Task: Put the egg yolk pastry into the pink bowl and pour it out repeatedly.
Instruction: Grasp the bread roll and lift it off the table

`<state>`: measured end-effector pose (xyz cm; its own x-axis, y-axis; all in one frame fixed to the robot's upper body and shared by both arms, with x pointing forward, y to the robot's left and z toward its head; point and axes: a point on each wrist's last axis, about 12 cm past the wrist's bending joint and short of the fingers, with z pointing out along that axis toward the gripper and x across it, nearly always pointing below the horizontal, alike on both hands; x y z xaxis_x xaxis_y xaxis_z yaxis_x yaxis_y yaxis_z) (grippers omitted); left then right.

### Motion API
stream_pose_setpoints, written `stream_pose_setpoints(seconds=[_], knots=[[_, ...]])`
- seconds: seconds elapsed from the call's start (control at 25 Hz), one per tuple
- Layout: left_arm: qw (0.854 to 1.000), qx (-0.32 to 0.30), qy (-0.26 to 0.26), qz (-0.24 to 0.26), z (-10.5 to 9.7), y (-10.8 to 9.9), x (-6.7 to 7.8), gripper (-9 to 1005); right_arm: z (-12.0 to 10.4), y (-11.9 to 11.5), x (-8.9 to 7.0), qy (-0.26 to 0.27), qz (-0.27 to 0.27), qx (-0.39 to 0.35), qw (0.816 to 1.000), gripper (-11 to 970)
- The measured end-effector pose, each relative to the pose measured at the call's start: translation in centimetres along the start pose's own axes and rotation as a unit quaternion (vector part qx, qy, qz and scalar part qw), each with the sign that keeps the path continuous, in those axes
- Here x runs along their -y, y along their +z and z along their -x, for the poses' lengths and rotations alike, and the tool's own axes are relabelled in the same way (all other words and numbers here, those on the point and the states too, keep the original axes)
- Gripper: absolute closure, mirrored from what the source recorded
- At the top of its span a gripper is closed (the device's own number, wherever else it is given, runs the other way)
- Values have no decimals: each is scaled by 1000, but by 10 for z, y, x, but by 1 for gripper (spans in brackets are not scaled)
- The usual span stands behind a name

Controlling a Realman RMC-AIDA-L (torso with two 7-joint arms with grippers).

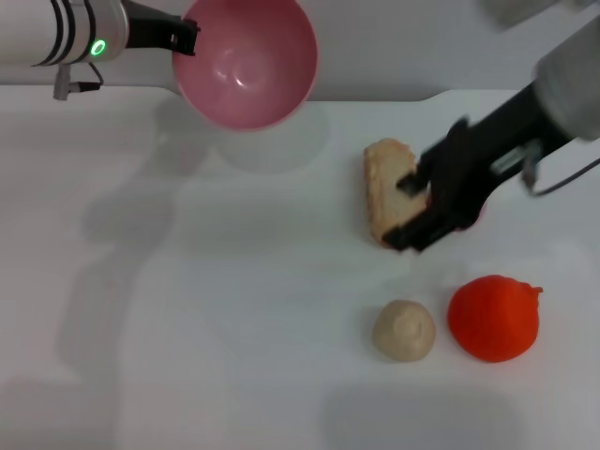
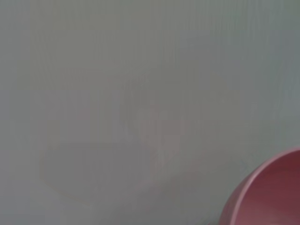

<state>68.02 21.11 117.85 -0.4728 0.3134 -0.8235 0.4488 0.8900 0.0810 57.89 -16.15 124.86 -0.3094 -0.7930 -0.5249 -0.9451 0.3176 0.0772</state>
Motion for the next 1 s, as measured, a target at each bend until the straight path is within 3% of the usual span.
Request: stream_pose_setpoints(seconds=[0.2,0.4,1.0], knots=[[1000,-16,-4,-10,-4,-1,0,954,-7,48,6,20,44,-58,997,247],[999,-29,-2,-17,-6,-1,2,954,-18,77,7,29,50,-88,994,248],[999,-36,4,-25,-8,-2,4,954,-48,100,15,77,53,-134,987,248]])
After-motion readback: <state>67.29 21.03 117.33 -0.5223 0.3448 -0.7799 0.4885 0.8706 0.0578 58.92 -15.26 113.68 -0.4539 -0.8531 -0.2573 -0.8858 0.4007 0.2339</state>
